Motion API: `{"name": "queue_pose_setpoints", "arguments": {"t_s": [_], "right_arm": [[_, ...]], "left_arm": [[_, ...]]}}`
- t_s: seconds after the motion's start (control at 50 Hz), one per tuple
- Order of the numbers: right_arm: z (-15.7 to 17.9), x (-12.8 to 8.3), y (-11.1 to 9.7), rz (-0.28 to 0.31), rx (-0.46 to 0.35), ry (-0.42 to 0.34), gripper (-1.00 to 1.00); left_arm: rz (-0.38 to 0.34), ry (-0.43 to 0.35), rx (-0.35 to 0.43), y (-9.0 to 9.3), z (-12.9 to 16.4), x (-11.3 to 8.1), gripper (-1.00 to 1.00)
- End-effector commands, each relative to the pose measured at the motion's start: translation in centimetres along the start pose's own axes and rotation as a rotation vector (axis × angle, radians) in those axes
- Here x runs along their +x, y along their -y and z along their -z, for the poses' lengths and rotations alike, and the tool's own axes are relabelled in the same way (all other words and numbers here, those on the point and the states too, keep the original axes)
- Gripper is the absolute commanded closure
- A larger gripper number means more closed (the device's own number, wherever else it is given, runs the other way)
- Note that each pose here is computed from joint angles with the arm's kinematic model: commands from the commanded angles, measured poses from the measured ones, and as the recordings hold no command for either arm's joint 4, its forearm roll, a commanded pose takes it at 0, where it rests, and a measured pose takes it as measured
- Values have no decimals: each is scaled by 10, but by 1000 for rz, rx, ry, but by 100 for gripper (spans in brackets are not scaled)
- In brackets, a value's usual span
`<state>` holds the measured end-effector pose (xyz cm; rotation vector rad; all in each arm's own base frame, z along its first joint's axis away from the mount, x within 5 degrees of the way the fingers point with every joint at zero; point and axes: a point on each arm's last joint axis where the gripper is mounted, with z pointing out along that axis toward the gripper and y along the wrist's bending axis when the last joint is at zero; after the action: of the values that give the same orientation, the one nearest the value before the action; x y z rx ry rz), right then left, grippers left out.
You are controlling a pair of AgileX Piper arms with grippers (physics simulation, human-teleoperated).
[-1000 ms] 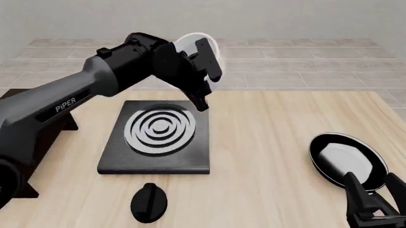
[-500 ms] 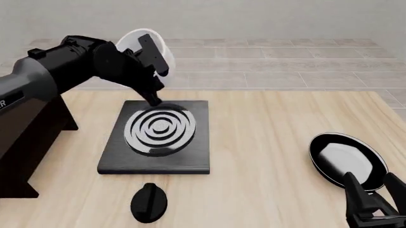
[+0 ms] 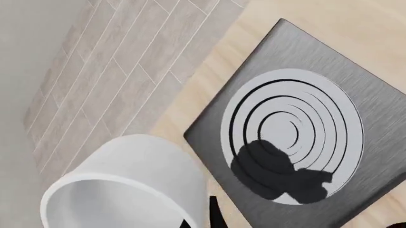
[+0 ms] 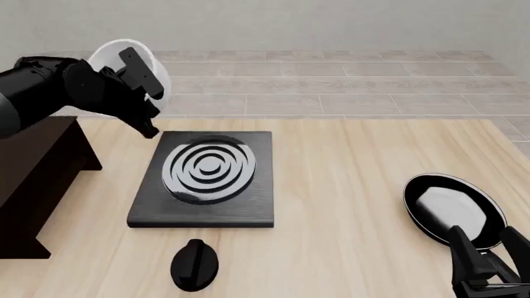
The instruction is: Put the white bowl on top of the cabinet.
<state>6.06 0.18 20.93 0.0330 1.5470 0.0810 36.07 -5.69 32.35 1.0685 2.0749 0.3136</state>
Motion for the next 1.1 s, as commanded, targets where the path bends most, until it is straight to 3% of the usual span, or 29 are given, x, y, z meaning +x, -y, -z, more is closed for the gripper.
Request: {"name": "queue_pose_setpoints", "arguments": {"t_s": [0.02, 0.24, 0.3, 0.38, 0.66, 0.86, 1.1], "right_arm": [[0, 0, 0, -1, 0, 0, -100], [0, 0, 0, 0, -2, -1, -100], [0, 0, 0, 1, -1, -2, -100], [0, 0, 0, 3, 0, -3, -100], [-1, 0, 0, 9, 0, -7, -100], [0, 1, 0, 19, 0, -8, -100], [-1, 0, 0, 29, 6, -7, -100]], "left_arm": [[2, -53, -85, -28, 12, 33, 100], [60, -114, -135, -55, 27, 57, 100], [55, -149, -143, -59, 28, 73, 100], [91, -158, -158, -70, 34, 74, 100], [203, -272, -227, -101, 46, 131, 100], [261, -333, -242, -101, 40, 169, 100], [296, -362, -229, -90, 35, 187, 100]]}}
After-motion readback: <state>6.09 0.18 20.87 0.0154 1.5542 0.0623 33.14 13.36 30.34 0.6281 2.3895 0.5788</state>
